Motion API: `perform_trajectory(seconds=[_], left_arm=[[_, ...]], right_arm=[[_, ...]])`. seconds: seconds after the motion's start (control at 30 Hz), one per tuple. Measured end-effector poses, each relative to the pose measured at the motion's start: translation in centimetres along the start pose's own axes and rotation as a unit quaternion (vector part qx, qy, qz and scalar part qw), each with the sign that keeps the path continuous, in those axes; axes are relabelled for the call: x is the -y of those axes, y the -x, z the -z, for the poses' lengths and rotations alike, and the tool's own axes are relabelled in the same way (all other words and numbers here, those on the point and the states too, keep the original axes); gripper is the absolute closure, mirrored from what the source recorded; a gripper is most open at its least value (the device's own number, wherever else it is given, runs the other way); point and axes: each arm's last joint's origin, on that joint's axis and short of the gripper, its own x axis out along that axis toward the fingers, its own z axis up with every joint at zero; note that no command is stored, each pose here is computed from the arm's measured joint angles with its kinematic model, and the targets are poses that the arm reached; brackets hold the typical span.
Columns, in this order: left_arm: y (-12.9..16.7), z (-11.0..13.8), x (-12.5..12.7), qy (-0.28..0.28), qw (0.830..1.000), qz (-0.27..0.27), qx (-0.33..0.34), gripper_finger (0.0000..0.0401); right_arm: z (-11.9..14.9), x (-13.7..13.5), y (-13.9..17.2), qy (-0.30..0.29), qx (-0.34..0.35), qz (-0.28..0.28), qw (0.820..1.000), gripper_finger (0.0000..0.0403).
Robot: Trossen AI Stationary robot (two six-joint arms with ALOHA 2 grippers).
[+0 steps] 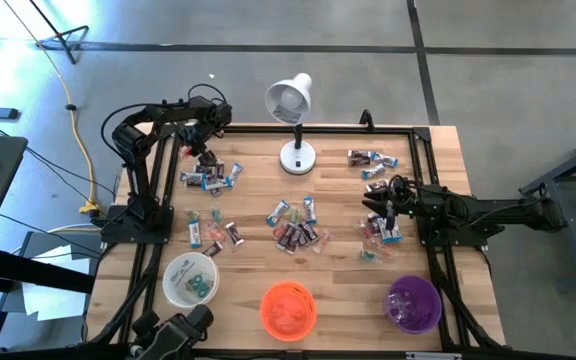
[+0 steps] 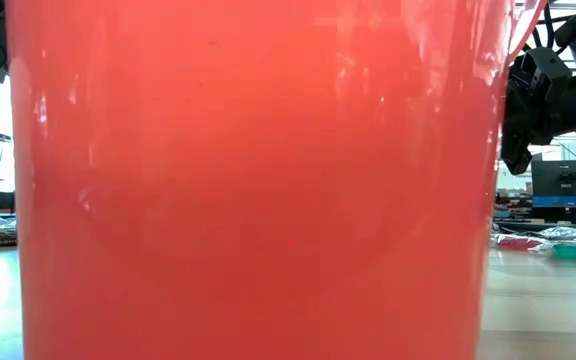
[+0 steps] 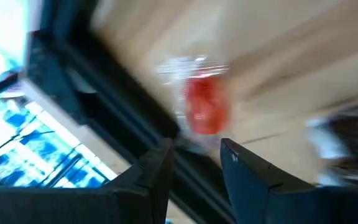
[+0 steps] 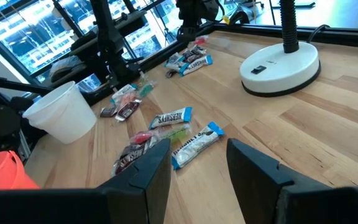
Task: Organize candy in baskets
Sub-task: Put the red gummy into the white bucket
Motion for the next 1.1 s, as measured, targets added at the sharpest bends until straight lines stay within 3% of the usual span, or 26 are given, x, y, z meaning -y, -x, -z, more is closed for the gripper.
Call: perform_trajectory(seconds=[0.13,0.37,0.67,0.77,0.97,1.1], left_arm=[[-1.1,-0.5,0.5,-0.003,0.999,0.023,-0.023,0.028],[-2.6,-1.9,1.5,-0.012,0.995,-0.024,-0.092,0.028],[-2.6,-3.5,1.5,-0.032,0.994,0.008,-0.1,0.0284],[-2.6,-3.5,1.4,-0.026,0.994,0.011,-0.101,0.0307],[-2.6,-3.4,1.4,-0.015,0.994,0.02,-0.105,0.0389],[-2.6,-3.4,1.5,-0.015,0.994,0.024,-0.106,0.0394]], right_arm=[[0.0,0.0,0.0,0.0,0.0,0.0,1.0,0.0251],[0.0,0.0,0.0,0.0,-0.001,-0.002,1.0,0.0251],[0.0,0.0,0.0,0.0,-0.001,-0.002,1.0,0.0251],[0.0,0.0,0.0,0.0,-0.001,-0.002,1.0,0.0251],[0.0,0.0,0.0,0.0,-0.001,-0.002,1.0,0.0251],[0.0,0.0,0.0,0.0,-0.001,-0.002,1.0,0.0251]])
